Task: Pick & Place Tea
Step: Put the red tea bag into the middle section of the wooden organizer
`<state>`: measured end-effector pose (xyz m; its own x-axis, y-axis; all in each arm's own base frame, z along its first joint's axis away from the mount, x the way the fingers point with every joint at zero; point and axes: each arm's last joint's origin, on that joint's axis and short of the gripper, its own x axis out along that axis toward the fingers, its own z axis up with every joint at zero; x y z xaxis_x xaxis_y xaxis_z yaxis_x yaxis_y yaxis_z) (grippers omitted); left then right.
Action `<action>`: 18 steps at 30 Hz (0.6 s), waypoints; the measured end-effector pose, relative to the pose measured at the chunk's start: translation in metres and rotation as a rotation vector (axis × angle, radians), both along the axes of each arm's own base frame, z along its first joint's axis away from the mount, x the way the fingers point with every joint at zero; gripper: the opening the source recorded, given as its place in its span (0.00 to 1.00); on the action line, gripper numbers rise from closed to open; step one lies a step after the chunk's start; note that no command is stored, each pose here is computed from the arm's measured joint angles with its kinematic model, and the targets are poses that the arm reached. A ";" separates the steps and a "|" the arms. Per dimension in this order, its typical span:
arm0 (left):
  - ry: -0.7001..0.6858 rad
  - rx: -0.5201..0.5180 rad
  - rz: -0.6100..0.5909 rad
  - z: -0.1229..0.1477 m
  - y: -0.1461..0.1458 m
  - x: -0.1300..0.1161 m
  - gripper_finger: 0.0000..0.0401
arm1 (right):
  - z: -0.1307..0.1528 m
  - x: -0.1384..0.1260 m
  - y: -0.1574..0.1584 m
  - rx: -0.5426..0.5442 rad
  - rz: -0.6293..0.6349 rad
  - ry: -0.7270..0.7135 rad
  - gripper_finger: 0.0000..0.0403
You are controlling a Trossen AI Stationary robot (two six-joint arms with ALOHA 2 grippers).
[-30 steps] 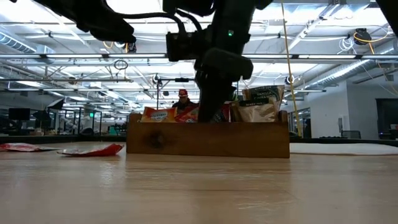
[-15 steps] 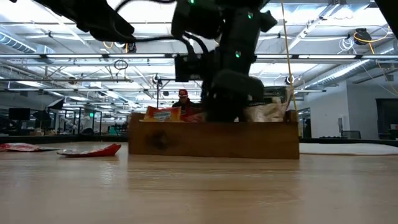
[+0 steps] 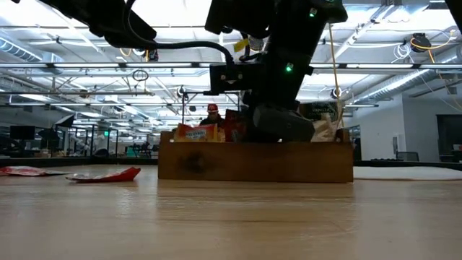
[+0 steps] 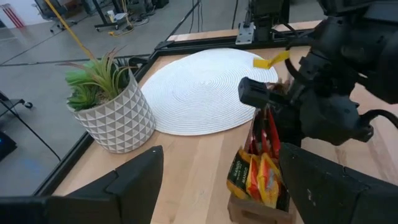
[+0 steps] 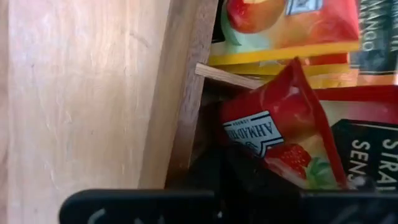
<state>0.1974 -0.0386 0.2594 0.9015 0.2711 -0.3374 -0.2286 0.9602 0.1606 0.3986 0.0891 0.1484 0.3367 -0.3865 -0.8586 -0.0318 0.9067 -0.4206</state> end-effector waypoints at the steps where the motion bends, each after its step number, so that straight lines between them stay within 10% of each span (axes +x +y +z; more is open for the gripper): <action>1: 0.000 -0.001 0.000 0.000 0.000 0.000 0.77 | 0.000 0.000 0.001 -0.014 -0.009 -0.009 0.00; 12: -0.004 -0.015 0.007 0.000 0.000 0.000 0.77 | 0.002 0.000 0.002 0.024 -0.001 -0.007 0.00; 18: -0.004 -0.016 0.007 0.000 0.000 0.000 0.77 | 0.034 -0.003 0.001 0.232 -0.018 -0.084 0.00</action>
<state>0.1974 -0.0386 0.2593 0.9010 0.2719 -0.3379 -0.2359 0.9610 0.1443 0.3953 0.0900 0.1824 0.4055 -0.1891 -0.8943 0.0114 0.9793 -0.2019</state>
